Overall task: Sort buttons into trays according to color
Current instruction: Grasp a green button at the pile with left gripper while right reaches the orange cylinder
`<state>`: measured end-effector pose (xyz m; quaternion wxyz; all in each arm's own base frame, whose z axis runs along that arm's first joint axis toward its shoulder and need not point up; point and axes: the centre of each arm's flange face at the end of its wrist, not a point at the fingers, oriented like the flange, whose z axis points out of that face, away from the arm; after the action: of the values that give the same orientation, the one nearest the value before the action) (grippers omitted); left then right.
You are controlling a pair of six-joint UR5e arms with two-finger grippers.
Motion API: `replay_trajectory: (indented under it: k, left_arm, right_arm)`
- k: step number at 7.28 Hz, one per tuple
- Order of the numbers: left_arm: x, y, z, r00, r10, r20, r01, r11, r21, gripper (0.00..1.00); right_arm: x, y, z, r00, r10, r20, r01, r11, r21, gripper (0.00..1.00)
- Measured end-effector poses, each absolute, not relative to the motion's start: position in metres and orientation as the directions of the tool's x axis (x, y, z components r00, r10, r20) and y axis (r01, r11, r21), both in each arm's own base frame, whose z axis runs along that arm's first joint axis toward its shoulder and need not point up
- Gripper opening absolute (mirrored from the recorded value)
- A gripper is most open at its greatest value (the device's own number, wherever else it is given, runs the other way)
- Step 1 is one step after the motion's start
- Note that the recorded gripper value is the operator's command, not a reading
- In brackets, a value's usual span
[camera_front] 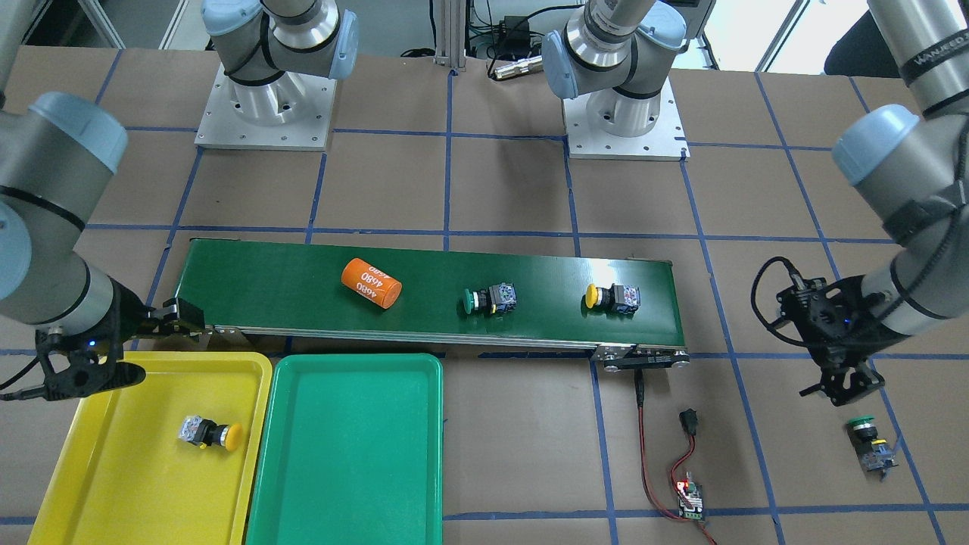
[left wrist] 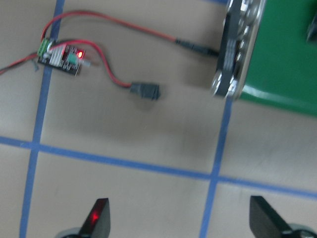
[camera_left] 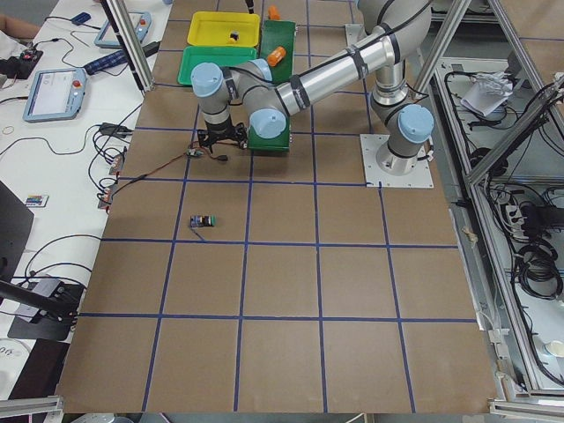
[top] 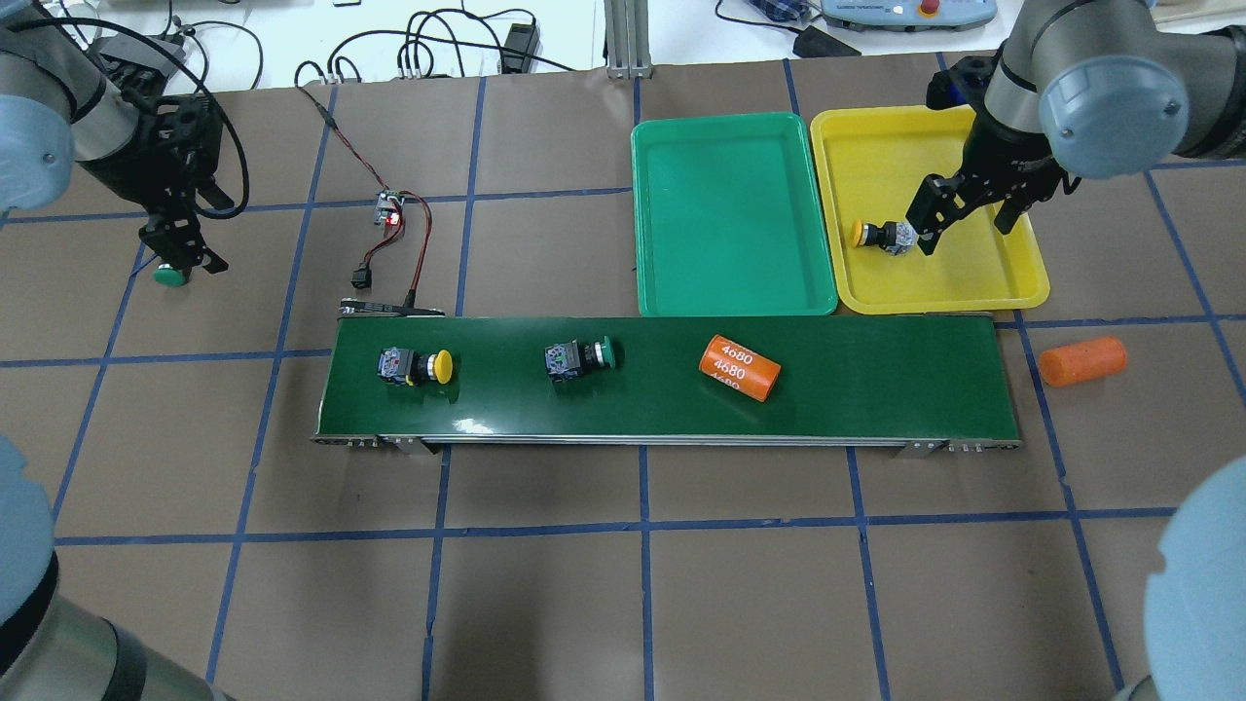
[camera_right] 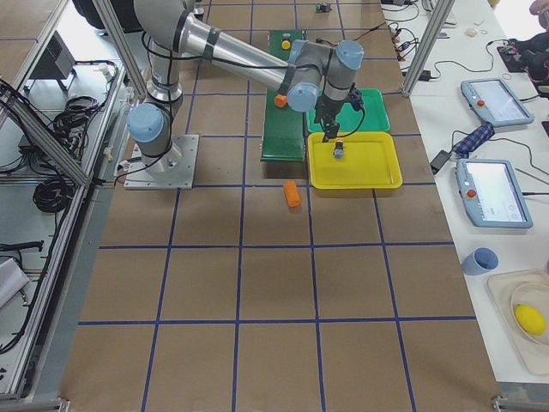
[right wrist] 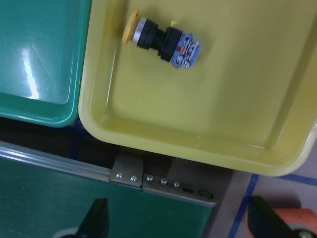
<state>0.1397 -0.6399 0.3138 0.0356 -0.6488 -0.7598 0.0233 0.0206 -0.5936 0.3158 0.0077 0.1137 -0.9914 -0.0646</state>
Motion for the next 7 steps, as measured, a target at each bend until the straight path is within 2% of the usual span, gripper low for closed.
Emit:
replay_trajectory:
  k: [3,5,6,7]
  left_arm:
    - [0.247,-0.664,0.286,-0.126,0.992,0.009,0.989,0.127,-0.075,1.0]
    - [0.272,-0.674,0.261,-0.121,0.992,0.024,0.99,0.122,-0.067,1.0]
    - [0.283,-0.676,0.256,-0.167,0.986,0.029,0.984,0.168,-0.065,1.0]
    - [0.289,-0.677,0.253,-0.267,0.963,0.039,0.961,0.269,-0.064,1.0]
  right_arm:
    - [0.04,-0.518,0.32,-0.992,-0.125,0.007,-0.123,0.981,0.148,1.0]
    - [0.048,-0.485,0.325,-0.994,-0.105,0.012,-0.102,0.985,0.136,1.0]
    - [0.051,-0.478,0.325,-0.991,-0.137,0.008,-0.135,0.982,0.129,1.0]
    - [0.054,-0.476,0.325,-0.98,-0.201,-0.002,-0.2,0.972,0.125,1.0]
